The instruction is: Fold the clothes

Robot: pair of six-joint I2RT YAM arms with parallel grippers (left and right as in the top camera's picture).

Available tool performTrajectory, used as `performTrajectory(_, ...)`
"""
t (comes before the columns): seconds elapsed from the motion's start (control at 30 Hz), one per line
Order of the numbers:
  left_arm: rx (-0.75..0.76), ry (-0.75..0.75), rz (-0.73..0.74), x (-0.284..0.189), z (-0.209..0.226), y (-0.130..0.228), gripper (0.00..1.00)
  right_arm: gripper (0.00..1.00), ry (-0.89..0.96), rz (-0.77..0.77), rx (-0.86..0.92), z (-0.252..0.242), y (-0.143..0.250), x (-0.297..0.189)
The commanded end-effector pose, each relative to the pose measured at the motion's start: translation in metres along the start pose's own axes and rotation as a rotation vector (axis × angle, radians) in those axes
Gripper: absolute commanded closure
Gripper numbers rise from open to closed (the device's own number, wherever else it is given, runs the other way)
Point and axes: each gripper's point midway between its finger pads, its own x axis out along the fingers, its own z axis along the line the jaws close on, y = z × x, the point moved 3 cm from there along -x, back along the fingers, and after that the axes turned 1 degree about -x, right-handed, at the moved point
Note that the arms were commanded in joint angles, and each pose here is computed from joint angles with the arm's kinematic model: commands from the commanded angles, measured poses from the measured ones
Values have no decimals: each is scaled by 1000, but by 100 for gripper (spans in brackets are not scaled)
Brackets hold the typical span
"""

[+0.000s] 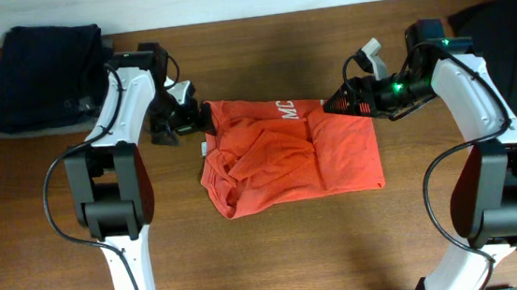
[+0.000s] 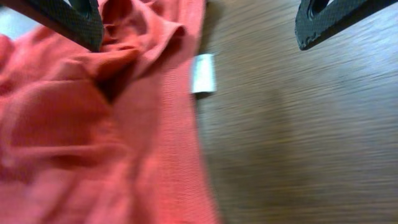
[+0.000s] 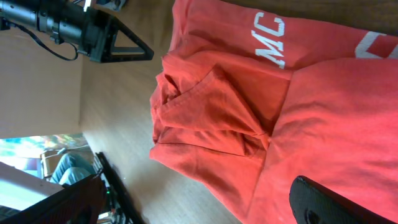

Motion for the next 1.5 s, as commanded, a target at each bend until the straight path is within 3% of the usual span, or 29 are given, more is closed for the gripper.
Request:
performTrajectory(0.0,94,163,6,2,-23,2,2,1,34,8,-13,-4,0,0)
performTrajectory(0.43,73,233,132,41,-10,38,6,1,49,13,-11,-6,1,0)
performTrajectory(0.83,38,299,125,69,-8,46,6,1,49,13,-11,-6,1,0)
performTrajectory(1.2,27,294,103,90,-10,47,6,1,49,13,-11,-6,1,0)
performTrajectory(1.33,-1,227,90,98,-15,43,6,1,48,15,-9,-6,2,0)
performTrajectory(1.47,-10,197,96,103,-22,44,11,1,47,18,-5,-5,2,0)
